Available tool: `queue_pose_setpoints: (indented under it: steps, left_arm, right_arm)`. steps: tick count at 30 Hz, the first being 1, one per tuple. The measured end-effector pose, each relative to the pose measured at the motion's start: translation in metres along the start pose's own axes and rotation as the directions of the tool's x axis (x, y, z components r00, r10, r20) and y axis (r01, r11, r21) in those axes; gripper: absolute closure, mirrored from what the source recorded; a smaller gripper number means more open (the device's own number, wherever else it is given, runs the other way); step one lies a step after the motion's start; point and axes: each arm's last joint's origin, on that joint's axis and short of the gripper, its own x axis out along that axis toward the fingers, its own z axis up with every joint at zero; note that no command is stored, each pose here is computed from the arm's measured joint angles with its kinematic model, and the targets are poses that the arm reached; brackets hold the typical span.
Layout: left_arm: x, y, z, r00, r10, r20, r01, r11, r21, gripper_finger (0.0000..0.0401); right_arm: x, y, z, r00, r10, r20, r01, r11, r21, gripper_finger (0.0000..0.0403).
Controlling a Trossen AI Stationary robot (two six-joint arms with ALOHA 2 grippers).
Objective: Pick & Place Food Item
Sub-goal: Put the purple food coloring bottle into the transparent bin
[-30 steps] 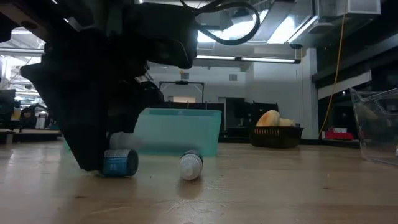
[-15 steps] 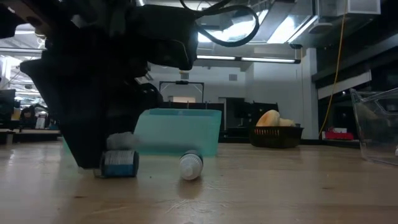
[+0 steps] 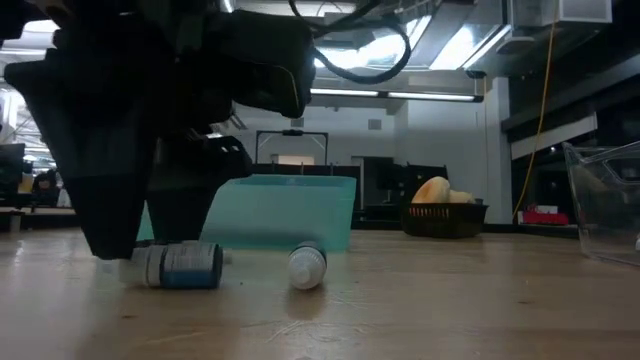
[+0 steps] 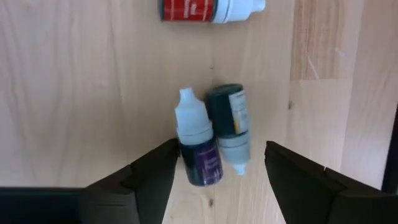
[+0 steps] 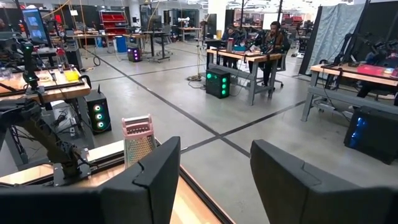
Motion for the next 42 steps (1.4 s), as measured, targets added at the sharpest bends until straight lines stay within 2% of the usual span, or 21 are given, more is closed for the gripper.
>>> queue_pose_setpoints:
  steps: [5,10,16,21,25,28,33,42]
  left_arm:
    - [-0.011,0.002,-0.006,0.999,-0.004,-0.042,0.002,0.999,-0.053,0.0163]
    - [-0.034,0.007,-0.004,1.0,0.009,0.004,-0.009,0.996,-0.094,0.0162]
    - [-0.043,0.031,0.008,0.998,0.021,0.054,-0.012,0.985,-0.171,0.0162]
    - [-0.044,0.053,0.021,0.995,0.026,0.1,-0.011,0.989,-0.145,0.0162]
    - [-0.04,0.063,0.019,0.996,0.002,0.089,0.012,0.988,-0.152,0.0162]
    - [-0.034,0.06,0.013,0.997,-0.067,0.036,0.072,0.982,-0.175,0.0162]
    - [-0.031,0.043,0.01,0.992,-0.123,0.026,0.126,0.976,-0.175,0.0162]
    - [-0.03,0.04,0.01,0.994,-0.106,0.041,0.112,0.968,-0.226,0.0162]
  right_arm:
    - [0.0,0.0,0.0,1.0,0.0,0.0,0.0,1.0,0.0,0.0209]
    - [0.0,0.0,0.0,1.0,0.0,-0.001,0.0,1.0,-0.001,0.0209]
    - [0.001,0.001,0.0,1.0,0.009,-0.003,-0.009,1.0,-0.004,0.0209]
    - [0.001,0.001,0.0,1.0,0.015,-0.003,-0.015,1.0,-0.003,0.0209]
    - [0.001,0.001,0.0,1.0,0.015,-0.004,-0.015,1.0,-0.003,0.0209]
    - [0.001,0.001,0.0,1.0,0.015,-0.004,-0.015,1.0,-0.003,0.0209]
    - [0.001,0.001,0.0,1.0,0.015,-0.004,-0.015,1.0,-0.015,0.0209]
    - [0.001,0.001,0.0,1.0,0.015,-0.004,-0.015,1.0,-0.017,0.0209]
